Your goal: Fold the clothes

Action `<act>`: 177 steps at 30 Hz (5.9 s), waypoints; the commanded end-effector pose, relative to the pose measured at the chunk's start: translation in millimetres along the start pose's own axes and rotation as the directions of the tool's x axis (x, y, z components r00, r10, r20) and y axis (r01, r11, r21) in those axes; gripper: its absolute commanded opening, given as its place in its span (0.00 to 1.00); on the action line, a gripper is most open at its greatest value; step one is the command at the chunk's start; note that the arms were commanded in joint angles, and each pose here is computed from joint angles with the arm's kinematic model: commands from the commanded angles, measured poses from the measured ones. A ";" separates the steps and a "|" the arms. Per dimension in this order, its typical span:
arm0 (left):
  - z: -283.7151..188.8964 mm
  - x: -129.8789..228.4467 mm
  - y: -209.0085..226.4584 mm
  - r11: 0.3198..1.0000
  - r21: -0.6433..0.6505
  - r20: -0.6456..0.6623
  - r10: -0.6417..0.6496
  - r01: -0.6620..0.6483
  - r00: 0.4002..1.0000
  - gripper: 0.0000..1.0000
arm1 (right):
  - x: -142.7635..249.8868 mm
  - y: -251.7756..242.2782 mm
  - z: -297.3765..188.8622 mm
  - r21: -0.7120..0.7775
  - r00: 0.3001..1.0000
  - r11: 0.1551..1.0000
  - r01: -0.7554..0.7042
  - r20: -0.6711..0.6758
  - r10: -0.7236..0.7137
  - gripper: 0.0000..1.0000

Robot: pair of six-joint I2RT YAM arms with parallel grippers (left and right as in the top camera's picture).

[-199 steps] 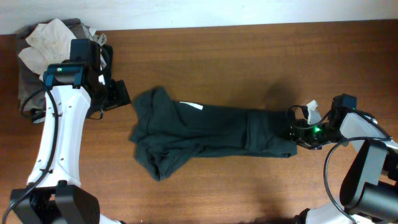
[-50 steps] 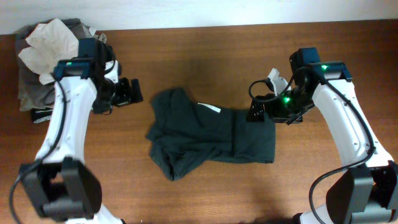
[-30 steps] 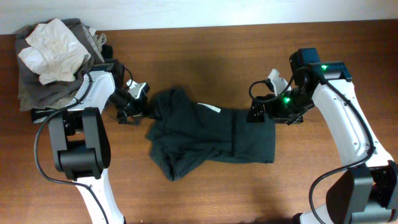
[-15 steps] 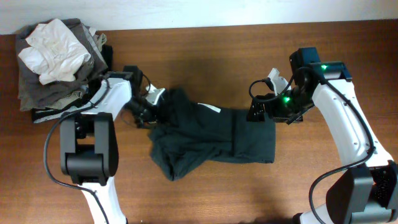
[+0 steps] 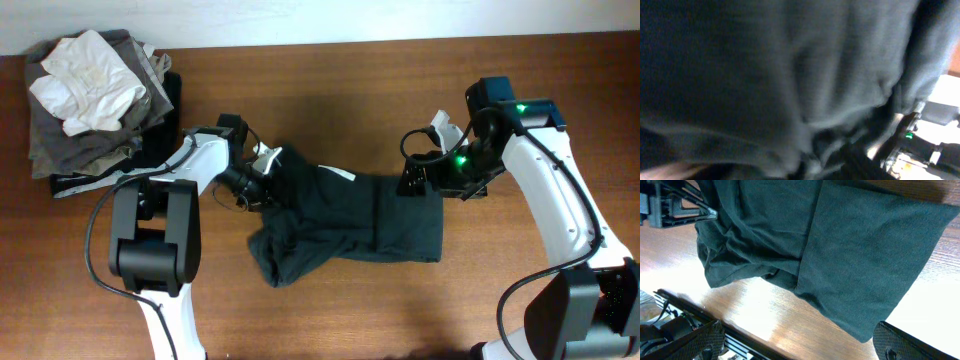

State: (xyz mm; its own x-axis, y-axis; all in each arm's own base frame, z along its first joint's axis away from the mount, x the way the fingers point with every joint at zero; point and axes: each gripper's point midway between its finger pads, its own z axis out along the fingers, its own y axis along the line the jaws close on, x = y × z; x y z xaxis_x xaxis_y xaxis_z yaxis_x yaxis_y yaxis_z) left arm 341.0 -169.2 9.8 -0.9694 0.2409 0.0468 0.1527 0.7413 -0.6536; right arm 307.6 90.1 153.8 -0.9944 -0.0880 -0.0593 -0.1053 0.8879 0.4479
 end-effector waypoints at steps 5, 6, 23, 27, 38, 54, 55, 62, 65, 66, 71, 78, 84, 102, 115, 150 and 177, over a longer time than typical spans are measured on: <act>11.6 18.1 54.6 0.957 -0.258 -0.052 -0.154 0.136 0.987 0.01 | 0.4 -0.1 0.3 0.009 1.000 1.000 0.005 -0.006 -0.005 0.99; 9.2 19.1 61.4 0.943 -0.296 -0.046 -0.171 0.150 0.984 0.01 | 0.9 -0.1 0.3 0.009 1.000 1.000 0.004 -0.008 -0.004 0.99; -131.8 6.2 119.8 0.786 -0.470 0.136 -0.385 0.402 0.913 0.01 | -5.6 -1.1 0.5 0.014 0.999 0.999 0.035 0.016 -0.035 0.99; -153.7 -12.8 68.6 0.815 -0.492 0.114 -0.288 0.305 0.951 0.00 | -10.5 -3.3 4.4 0.015 0.998 0.999 0.044 0.036 -0.045 0.99; -114.4 -29.9 -66.0 0.847 -0.531 -0.018 0.014 -0.021 1.000 0.01 | 10.1 -38.1 79.2 0.000 0.997 0.998 -0.067 0.031 0.067 0.99; -26.0 11.7 -164.9 0.796 -0.498 -0.234 0.260 -0.345 0.937 0.01 | 21.5 -55.4 125.6 -0.022 0.977 0.980 -0.200 -0.078 0.198 0.86; -24.4 11.2 -166.7 0.795 -0.496 -0.231 0.266 -0.348 0.936 0.02 | 23.2 -56.8 129.1 -0.021 0.975 0.978 -0.207 -0.091 0.204 0.86; -17.9 7.9 -175.9 0.815 -0.461 -0.210 0.285 -0.352 0.935 0.06 | 18.3 -50.2 133.1 -0.075 0.976 0.976 -0.206 -0.088 0.199 0.81; -13.5 3.3 -182.0 0.825 -0.436 -0.191 0.305 -0.359 0.933 0.09 | 17.7 -47.6 134.6 -0.075 0.978 0.978 -0.194 -0.087 0.187 0.72; -12.2 2.6 -184.0 0.829 -0.427 -0.187 0.309 -0.361 0.932 0.11 | 18.2 -46.0 135.4 -0.075 0.979 0.979 -0.190 -0.090 0.183 0.70; -2.6 4.6 -187.7 0.831 -0.412 -0.200 0.318 -0.374 0.927 0.23 | 15.9 -41.4 138.0 -0.075 0.979 0.979 -0.192 -0.084 0.185 0.69; 23.6 9.1 -193.5 0.827 -0.388 -0.238 0.338 -0.408 0.911 0.27 | 15.5 -41.7 138.1 -0.074 0.979 0.979 -0.191 -0.083 0.185 0.68; -6.0 -11.1 -192.8 0.794 -0.463 -0.170 0.358 -0.395 0.918 0.25 | 14.4 -48.3 136.3 -0.060 0.977 0.977 -0.203 -0.074 0.198 0.82; -119.0 -34.2 -44.4 0.929 -0.371 -0.026 -0.010 0.000 1.000 0.77 | 16.1 -107.0 105.5 -0.076 0.934 0.931 -0.358 -0.022 0.357 0.89; -49.9 -1.4 -62.0 0.967 0.077 -0.137 0.253 -0.245 0.958 0.77 | 17.9 -106.9 105.7 -0.071 0.941 0.938 -0.339 -0.027 0.338 0.92; 25.5 82.8 -223.7 0.745 0.195 -0.269 0.666 -0.638 0.696 0.26 | 12.4 -108.5 105.8 -0.073 0.943 0.941 -0.331 -0.004 0.332 0.92; -203.4 -30.1 -35.3 0.943 -0.286 0.301 -0.080 0.170 0.950 0.99 | -88.2 44.3 4.9 0.236 0.969 0.956 0.175 0.128 -0.209 0.93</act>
State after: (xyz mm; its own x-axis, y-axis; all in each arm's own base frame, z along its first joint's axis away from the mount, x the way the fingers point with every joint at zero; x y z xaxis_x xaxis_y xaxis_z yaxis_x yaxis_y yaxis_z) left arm 406.5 -100.8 214.6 -0.9706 0.0639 -0.2320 0.1605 0.8902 -0.4263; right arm 398.1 97.7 175.2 -0.9722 -0.0520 -0.2282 -0.1288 0.9329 0.3362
